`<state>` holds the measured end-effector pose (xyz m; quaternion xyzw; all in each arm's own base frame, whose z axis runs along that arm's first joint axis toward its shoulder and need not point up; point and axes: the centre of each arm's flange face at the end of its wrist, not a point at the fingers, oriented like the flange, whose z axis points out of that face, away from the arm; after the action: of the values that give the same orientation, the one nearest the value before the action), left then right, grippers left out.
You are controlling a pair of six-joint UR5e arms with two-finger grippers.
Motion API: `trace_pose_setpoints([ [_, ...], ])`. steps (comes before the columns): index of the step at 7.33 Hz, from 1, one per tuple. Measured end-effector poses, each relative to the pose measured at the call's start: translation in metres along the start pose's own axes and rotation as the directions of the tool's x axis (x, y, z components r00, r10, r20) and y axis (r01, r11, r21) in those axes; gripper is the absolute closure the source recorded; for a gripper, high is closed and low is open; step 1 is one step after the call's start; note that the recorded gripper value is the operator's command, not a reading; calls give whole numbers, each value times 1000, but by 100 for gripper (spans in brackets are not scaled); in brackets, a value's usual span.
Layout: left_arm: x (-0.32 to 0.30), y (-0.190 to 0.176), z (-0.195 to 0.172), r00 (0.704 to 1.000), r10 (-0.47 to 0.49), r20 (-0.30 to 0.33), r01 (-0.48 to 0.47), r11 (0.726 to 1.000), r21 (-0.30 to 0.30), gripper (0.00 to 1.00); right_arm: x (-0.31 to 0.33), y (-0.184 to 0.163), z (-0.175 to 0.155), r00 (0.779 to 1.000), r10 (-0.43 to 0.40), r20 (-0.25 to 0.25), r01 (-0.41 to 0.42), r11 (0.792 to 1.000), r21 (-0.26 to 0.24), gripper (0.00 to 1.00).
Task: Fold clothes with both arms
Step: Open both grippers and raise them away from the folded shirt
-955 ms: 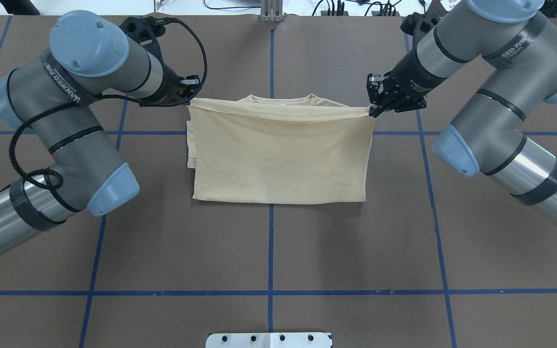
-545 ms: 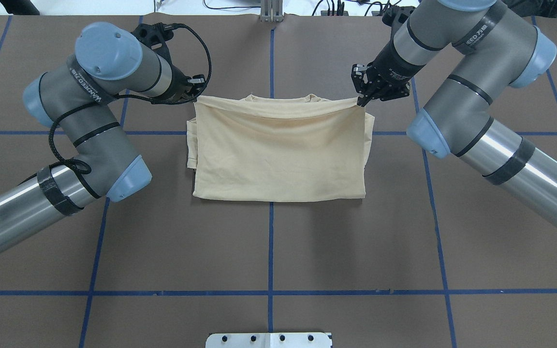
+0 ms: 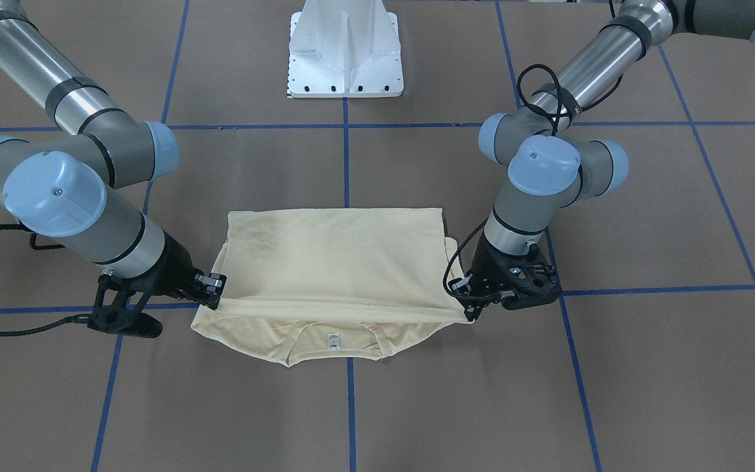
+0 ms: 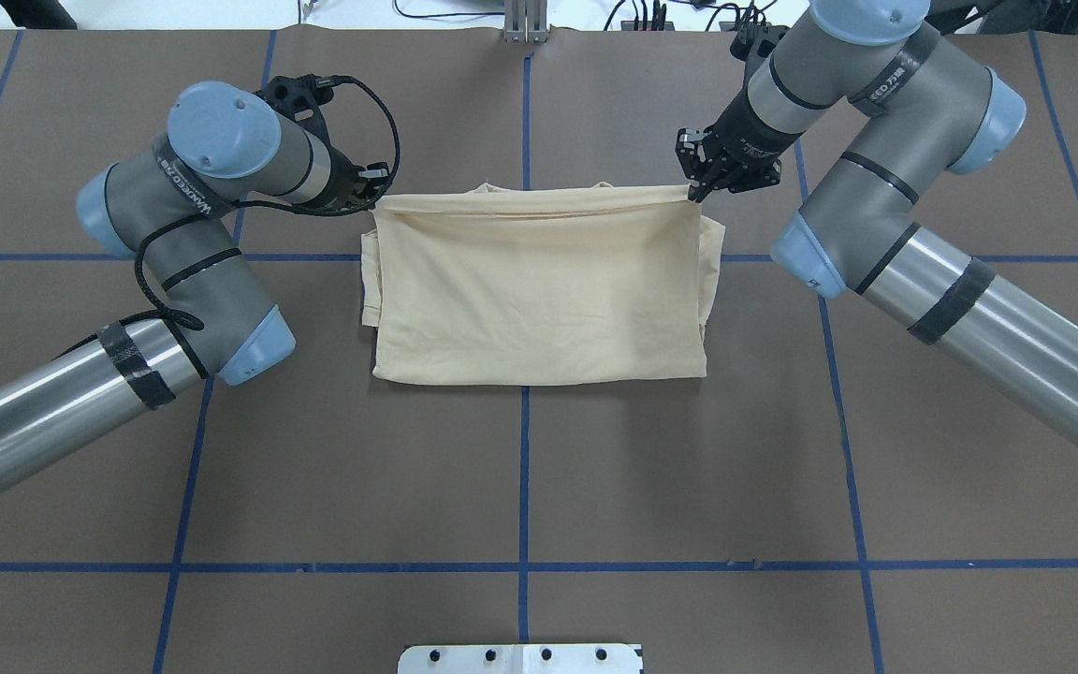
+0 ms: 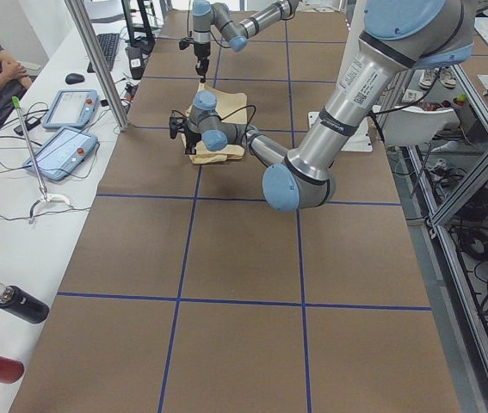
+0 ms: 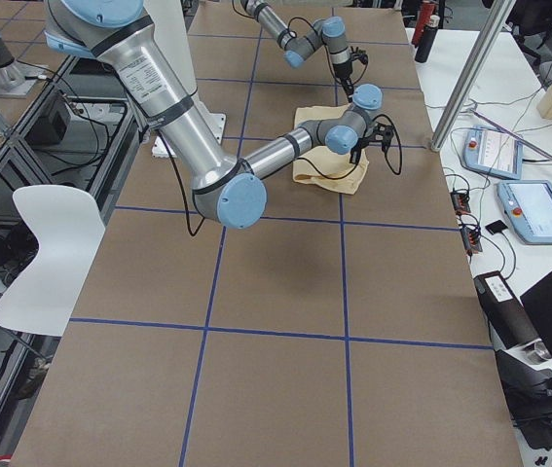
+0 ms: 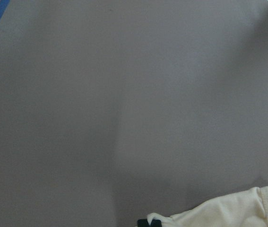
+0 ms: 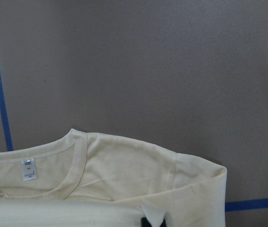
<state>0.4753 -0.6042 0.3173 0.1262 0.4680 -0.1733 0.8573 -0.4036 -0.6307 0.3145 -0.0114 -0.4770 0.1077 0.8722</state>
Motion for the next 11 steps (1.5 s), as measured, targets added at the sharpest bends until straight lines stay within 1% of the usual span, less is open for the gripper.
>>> trace_pose_setpoints([
  [2,12,0,-1,1000,-16,-16,16,1000,1,100,0,-6,8,1000,0,-2,0,1000,3,100],
  [4,21,2,-3,999,-20,-28,20,1000,-1,100,-1,-7,8,1000,-7,7,7,1000,7,100],
  [5,23,4,-3,999,-19,-29,19,1000,-3,100,-3,-6,7,1000,-15,17,15,1000,10,68],
  [6,22,6,-2,999,-18,-26,18,1000,-5,70,-1,-6,8,1000,-14,18,14,1000,11,1],
  [7,20,6,-2,1000,-16,-24,16,1000,-7,16,2,-7,11,1000,-10,14,10,1000,9,0],
  [8,19,7,-6,1000,-8,-26,7,1000,-8,2,6,-8,13,1000,-5,10,5,1000,8,0],
  [10,17,11,-26,1000,9,-29,-10,1000,-5,1,10,-11,11,1000,-3,11,3,1000,3,0],
  [11,17,13,-35,999,13,-30,-13,1000,-4,1,10,-9,8,1000,-7,21,7,1000,-11,0],
])
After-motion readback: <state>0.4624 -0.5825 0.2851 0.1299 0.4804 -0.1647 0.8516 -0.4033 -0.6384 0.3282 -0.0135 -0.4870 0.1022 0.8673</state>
